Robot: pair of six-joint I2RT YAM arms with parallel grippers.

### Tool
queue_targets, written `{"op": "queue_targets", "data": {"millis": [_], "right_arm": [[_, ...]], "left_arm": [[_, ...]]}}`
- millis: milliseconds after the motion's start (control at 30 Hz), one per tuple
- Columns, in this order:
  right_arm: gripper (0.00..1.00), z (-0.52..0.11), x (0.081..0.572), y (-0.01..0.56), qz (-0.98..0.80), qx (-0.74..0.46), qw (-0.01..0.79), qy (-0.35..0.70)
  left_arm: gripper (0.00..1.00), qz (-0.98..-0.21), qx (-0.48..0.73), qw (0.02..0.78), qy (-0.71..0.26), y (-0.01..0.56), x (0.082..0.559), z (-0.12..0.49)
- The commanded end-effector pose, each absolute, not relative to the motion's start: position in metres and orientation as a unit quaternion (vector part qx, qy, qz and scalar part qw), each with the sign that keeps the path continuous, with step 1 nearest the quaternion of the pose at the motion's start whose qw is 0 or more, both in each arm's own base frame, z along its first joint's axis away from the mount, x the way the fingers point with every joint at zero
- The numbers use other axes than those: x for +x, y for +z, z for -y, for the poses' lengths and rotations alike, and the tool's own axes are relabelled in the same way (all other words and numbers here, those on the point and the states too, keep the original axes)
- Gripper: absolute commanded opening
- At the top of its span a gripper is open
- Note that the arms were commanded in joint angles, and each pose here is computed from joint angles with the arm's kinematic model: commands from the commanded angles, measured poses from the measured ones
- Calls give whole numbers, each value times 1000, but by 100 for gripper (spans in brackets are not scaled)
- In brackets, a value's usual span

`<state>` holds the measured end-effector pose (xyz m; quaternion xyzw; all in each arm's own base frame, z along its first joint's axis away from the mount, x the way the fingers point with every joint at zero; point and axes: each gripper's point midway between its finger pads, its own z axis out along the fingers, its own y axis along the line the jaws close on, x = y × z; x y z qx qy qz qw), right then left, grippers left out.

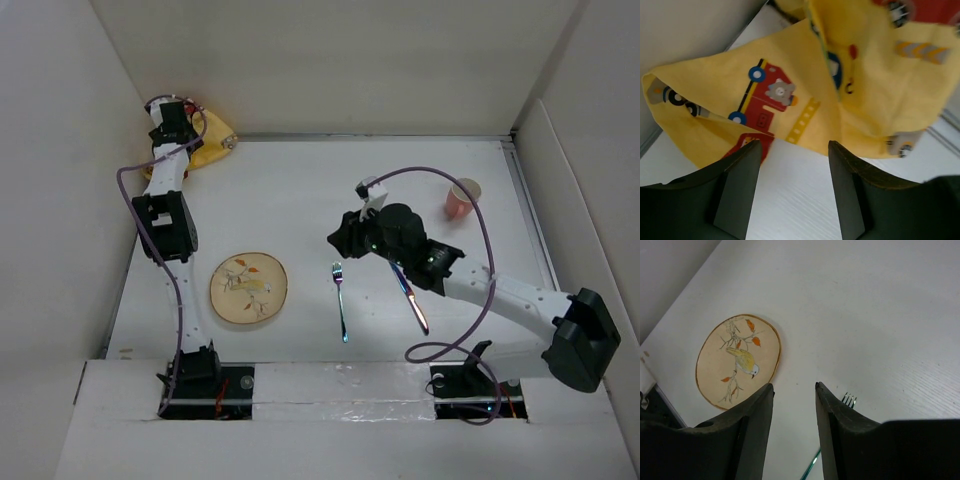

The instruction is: Set the dinner table for one person

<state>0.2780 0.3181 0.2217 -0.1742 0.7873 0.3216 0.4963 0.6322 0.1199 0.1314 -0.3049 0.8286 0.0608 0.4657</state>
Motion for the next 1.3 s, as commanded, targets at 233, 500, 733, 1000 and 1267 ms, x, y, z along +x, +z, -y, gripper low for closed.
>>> {"op": "queue_targets", "data": {"millis": [233, 500, 733, 1000, 1267], "right_arm": [[45, -354, 290, 258, -750, -201, 515, 363], [44, -363, 295, 243, -757, -218, 503, 355], [44, -365, 306, 236, -765, -213, 508, 333], [44, -353, 321, 228, -777, -200, 506, 317], [44, -344, 324, 227, -775, -192, 506, 327]], "left_arm": [[57, -830, -251, 497, -14, 130, 666, -100], [53, -822, -234, 518, -37, 122, 682, -88], [34, -826, -244, 507, -26, 102, 691, -94], [29, -834, -238, 496, -27, 90, 687, -91], [23, -838, -235, 491, 19, 90, 678, -106]]}}
